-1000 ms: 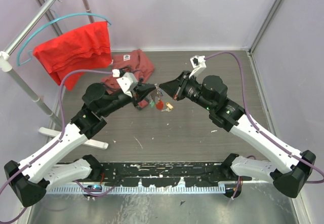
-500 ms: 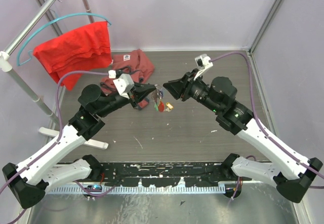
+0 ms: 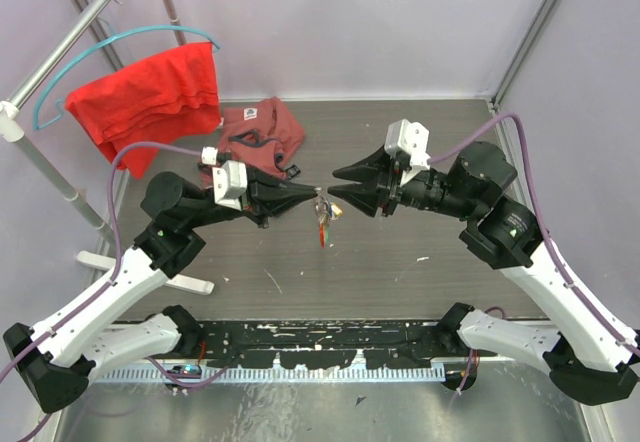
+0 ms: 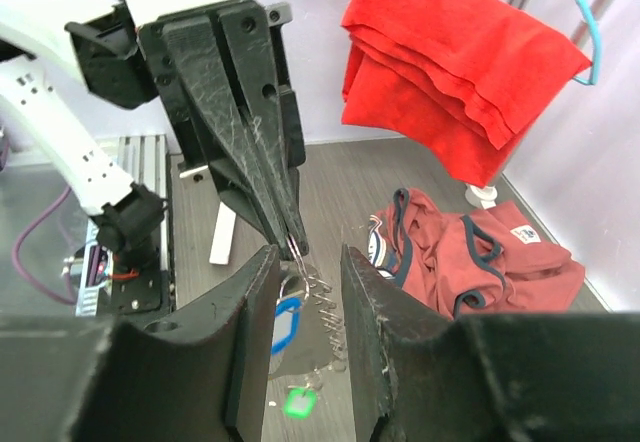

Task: Put the keys on the keyring

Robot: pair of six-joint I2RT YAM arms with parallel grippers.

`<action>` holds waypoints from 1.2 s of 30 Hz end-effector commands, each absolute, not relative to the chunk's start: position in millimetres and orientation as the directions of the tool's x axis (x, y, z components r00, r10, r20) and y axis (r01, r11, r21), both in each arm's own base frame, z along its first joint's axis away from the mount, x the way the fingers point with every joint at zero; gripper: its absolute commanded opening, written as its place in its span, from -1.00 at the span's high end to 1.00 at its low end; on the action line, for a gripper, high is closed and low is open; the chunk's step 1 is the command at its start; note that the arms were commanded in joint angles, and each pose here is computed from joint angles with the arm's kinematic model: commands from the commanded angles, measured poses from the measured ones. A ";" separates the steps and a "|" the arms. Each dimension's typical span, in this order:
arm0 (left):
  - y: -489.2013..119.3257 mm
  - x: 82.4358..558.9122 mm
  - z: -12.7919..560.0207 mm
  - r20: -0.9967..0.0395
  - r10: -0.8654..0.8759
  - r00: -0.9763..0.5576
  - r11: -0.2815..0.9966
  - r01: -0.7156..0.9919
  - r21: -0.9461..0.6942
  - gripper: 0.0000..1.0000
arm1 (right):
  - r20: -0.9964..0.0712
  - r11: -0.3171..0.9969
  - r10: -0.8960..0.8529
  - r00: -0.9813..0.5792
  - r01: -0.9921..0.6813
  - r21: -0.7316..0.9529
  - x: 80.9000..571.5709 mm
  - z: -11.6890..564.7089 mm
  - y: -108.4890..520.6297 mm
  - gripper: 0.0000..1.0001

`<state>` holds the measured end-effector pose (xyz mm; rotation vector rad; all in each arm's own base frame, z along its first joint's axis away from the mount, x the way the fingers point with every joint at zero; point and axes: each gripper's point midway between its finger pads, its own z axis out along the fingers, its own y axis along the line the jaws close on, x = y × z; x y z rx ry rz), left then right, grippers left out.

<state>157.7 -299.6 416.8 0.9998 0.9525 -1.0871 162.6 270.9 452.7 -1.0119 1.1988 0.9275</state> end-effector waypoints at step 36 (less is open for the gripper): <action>-299.4 124.8 442.1 -0.910 -0.329 0.251 0.009 0.965 0.262 1.00 | -0.986 0.046 0.008 0.167 -0.985 -0.167 129.6 449.1 285.7 0.61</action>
